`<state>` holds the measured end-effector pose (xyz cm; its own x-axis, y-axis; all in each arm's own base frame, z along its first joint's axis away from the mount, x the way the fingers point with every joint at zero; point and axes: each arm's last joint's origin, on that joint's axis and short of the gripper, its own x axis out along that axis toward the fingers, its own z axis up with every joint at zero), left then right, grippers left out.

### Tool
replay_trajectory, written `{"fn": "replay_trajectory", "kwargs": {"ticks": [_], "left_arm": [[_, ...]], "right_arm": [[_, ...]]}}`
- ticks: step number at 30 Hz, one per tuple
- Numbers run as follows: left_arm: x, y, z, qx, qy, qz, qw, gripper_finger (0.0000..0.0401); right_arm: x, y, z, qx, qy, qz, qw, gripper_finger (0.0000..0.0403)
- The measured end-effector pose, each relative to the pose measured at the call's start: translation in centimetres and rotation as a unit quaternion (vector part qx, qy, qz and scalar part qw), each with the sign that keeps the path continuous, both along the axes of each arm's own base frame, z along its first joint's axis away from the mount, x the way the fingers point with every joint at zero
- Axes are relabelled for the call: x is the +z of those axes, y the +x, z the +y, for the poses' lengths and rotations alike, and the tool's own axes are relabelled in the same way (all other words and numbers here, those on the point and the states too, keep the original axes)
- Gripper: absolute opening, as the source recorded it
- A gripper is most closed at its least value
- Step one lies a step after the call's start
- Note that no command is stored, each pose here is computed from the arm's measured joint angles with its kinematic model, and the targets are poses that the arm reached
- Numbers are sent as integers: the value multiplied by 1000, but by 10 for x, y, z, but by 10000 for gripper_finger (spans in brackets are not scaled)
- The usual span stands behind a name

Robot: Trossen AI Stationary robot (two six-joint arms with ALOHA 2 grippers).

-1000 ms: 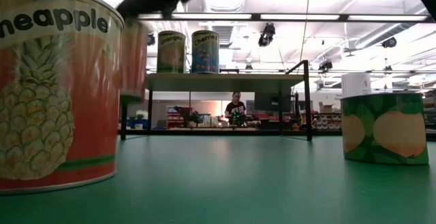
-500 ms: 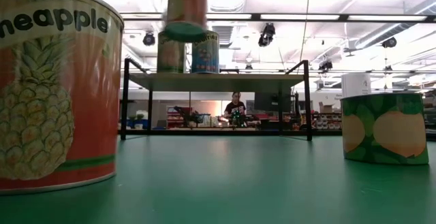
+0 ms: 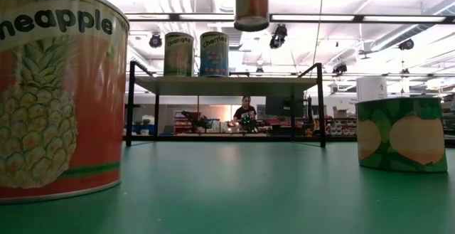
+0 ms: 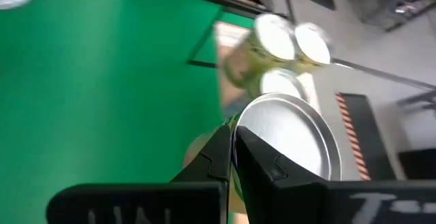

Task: Pick and place cans onto a shelf
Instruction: Put the top canned pineapple on the shelf

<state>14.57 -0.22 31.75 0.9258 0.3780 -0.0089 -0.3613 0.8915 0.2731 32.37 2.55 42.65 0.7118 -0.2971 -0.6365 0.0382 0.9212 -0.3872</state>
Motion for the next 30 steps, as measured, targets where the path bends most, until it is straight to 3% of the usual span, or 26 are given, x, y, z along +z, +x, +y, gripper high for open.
{"fn": "replay_trajectory", "kwargs": {"ticks": [9, 18, 24, 30], "left_arm": [[-1, 1, 0, 0, 0, 2, 1000, 0], [-1, 1, 0, 0, 0, 3, 1000, 0], [-1, 1, 0, 0, 0, 3, 1000, 0], [-1, 1, 0, 0, 1, 6, 1000, 0]], "right_arm": [[7, -10, -66, -66, -36, 8, 997, 8], [-5, -6, -145, -53, 22, -24, 998, 8], [-28, 3, -175, -21, 46, -38, 998, 8], [-52, 13, -185, -15, 49, -25, 998, 8]]}}
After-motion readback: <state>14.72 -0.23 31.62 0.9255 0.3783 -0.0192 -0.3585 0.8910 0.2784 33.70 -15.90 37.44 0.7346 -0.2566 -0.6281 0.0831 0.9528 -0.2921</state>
